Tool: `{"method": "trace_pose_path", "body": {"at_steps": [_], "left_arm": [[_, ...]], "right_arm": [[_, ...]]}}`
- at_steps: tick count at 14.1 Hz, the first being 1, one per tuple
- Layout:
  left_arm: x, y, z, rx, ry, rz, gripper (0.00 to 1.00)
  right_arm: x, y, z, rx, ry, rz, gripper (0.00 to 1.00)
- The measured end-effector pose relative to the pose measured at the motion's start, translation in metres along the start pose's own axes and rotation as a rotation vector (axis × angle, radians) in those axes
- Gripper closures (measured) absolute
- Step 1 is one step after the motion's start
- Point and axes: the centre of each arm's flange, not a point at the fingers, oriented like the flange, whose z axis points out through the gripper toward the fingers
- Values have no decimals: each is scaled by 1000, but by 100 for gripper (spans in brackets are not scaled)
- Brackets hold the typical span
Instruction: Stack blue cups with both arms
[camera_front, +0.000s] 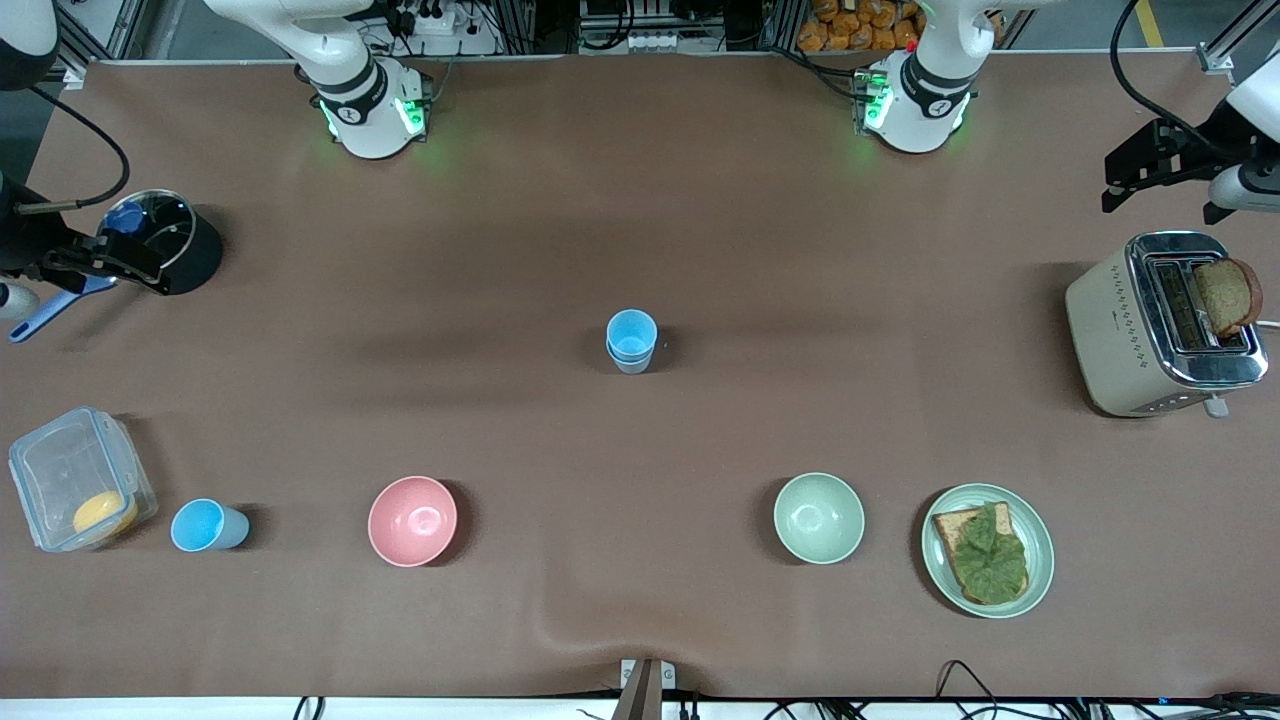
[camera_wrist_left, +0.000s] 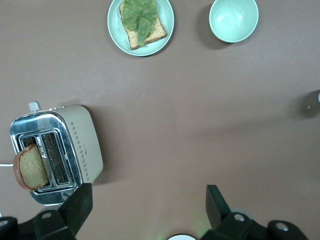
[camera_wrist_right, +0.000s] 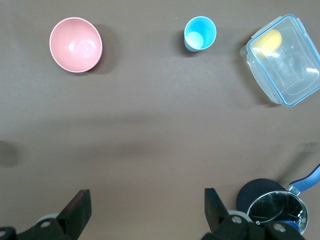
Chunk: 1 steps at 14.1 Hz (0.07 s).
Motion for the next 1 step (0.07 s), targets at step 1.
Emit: {"method": "trace_pose_path", "body": {"at_steps": [1], "left_arm": [[3, 3, 4, -1, -7, 9, 0]], "right_arm": [[0, 2, 0, 1, -1, 3, 0]]}}
